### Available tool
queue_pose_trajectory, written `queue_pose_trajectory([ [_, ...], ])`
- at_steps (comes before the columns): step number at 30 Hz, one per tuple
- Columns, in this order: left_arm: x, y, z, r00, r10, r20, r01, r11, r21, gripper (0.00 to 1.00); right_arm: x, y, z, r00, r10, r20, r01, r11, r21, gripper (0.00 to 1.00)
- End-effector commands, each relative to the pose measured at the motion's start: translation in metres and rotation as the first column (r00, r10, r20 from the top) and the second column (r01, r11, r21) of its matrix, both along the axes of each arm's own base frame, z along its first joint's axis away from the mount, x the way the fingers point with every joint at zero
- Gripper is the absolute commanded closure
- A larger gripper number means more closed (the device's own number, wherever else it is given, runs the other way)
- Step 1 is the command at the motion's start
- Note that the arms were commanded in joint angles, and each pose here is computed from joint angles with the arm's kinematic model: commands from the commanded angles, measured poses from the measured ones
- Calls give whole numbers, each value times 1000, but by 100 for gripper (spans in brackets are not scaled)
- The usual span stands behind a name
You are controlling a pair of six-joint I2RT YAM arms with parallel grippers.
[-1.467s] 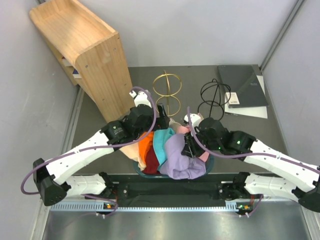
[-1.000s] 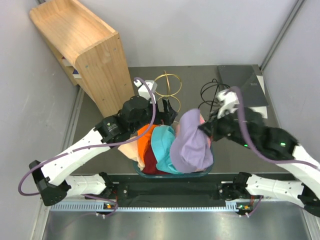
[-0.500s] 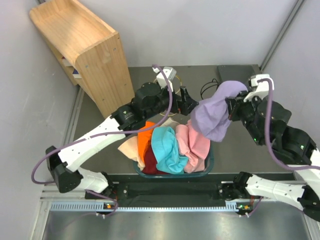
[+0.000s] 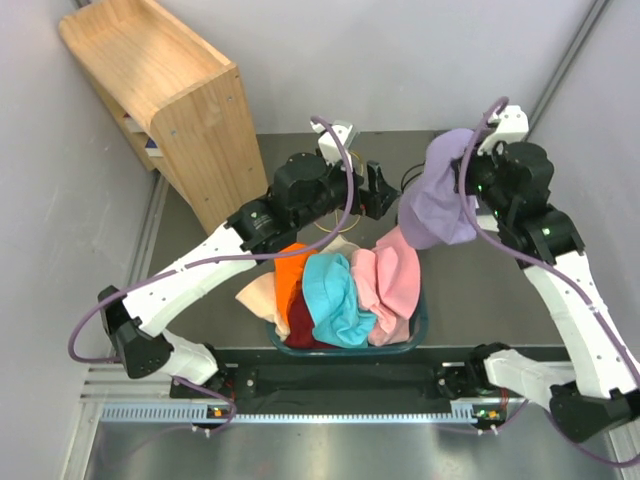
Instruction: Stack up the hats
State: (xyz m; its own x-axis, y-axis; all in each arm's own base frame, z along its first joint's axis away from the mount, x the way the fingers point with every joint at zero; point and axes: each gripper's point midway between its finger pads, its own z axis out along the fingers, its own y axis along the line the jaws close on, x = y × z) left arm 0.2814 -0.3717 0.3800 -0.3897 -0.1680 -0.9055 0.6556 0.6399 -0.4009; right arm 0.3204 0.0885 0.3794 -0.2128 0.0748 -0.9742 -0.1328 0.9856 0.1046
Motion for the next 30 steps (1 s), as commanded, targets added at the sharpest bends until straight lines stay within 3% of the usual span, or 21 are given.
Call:
queue_pose_trajectory([
  [1, 3, 24, 17, 996, 68, 58, -68, 998, -6, 1, 28, 19, 38, 985, 138, 107, -143, 989, 32, 100],
  [11, 17, 21, 2, 996, 78, 46, -80, 996, 31, 1, 98, 13, 32, 981, 186, 49, -186, 983, 1, 100],
  [22, 53, -12, -23, 999, 41, -15, -40, 997, 70, 1, 160, -1, -17, 988, 143, -66, -145, 989, -38, 100],
  [30, 80, -39, -20, 999, -26, -32, 26, 1000, -2, 1, 184, -19, -56, 984, 93, -152, -103, 993, -55, 100],
])
